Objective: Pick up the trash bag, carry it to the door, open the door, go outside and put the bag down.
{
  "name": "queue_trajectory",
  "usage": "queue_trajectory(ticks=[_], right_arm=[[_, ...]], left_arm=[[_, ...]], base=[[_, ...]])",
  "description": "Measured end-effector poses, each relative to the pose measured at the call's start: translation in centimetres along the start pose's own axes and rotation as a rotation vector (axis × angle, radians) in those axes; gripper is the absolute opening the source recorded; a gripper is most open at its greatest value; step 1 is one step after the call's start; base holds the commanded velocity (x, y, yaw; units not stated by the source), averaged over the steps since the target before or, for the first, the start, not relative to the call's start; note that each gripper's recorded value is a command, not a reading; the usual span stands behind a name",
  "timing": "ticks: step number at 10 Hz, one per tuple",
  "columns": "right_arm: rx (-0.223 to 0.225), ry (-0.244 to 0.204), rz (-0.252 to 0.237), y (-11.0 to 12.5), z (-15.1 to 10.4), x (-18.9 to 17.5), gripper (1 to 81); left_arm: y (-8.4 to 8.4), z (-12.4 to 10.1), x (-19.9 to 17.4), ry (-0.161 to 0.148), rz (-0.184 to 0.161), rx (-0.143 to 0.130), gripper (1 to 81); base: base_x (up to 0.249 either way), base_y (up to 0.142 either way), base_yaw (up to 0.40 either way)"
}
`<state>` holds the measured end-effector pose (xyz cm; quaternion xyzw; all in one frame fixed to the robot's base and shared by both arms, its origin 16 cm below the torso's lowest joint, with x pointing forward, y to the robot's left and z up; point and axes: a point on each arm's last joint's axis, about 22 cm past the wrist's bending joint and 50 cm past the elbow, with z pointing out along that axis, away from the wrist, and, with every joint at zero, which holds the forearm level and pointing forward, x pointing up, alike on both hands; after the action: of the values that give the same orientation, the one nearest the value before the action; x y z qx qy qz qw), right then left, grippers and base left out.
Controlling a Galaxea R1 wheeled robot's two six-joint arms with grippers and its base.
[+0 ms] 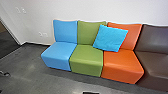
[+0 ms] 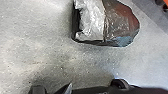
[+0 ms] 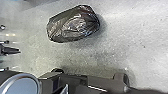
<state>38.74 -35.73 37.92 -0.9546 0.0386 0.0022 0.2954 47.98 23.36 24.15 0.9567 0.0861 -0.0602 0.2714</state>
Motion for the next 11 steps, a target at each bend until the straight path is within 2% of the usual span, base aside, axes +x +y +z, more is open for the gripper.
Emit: queue_trajectory(ticks=[1, 3, 5, 6, 7, 9, 10, 11], right_arm=[[0.002, 0.01, -0.008, 0.3, 0.6, 0.4, 81.1], [0.006, 0.03, -0.023, 1.0, 2.0, 1.0, 81.1], [0.009, 0.047, -0.036, 1.8, 3.4, 1.4, 81.1], [0.01, 0.055, -0.043, 2.2, 4.0, 1.6, 81.1], [0.011, 0.065, -0.049, 2.7, 4.6, 1.8, 81.1], [0.012, 0.061, -0.048, 3.8, 6.4, 1.7, 81.1], [0.013, 0.049, -0.041, 4.5, 7.7, 1.5, 81.1], [0.015, 0.035, -0.032, 5.3, 9.2, 1.3, 81.1]], left_arm=[[1.0, 1.0, 0.7, 0.006, 0.017, -0.016, 81.1], [2.4, 2.1, 2.9, 0.036, 0.053, -0.037, 81.1], [2.8, 3.5, 3.9, 0.048, 0.072, -0.046, 81.1], [2.6, 3.6, 5.1, 0.065, 0.078, -0.041, 81.1], [2.2, 3.1, 7.0, 0.097, 0.089, -0.032, 81.1], [1.9, 2.8, 10.4, 0.14, 0.104, -0.024, 81.1], [1.0, 3.9, 11.0, 0.137, 0.097, -0.019, 81.1], [-0.3, 5.5, 10.8, 0.121, 0.086, -0.014, 81.1]], base=[[0.0, 0.0, 0.0], [0.0, 0.0, 0.0], [0.0, 0.0, 0.0], [0.0, 0.0, 0.0], [0.0, 0.0, 0.0], [0.0, 0.0, 0.0], [0.0, 0.0, 0.0], [0.0, 0.0, 0.0]])
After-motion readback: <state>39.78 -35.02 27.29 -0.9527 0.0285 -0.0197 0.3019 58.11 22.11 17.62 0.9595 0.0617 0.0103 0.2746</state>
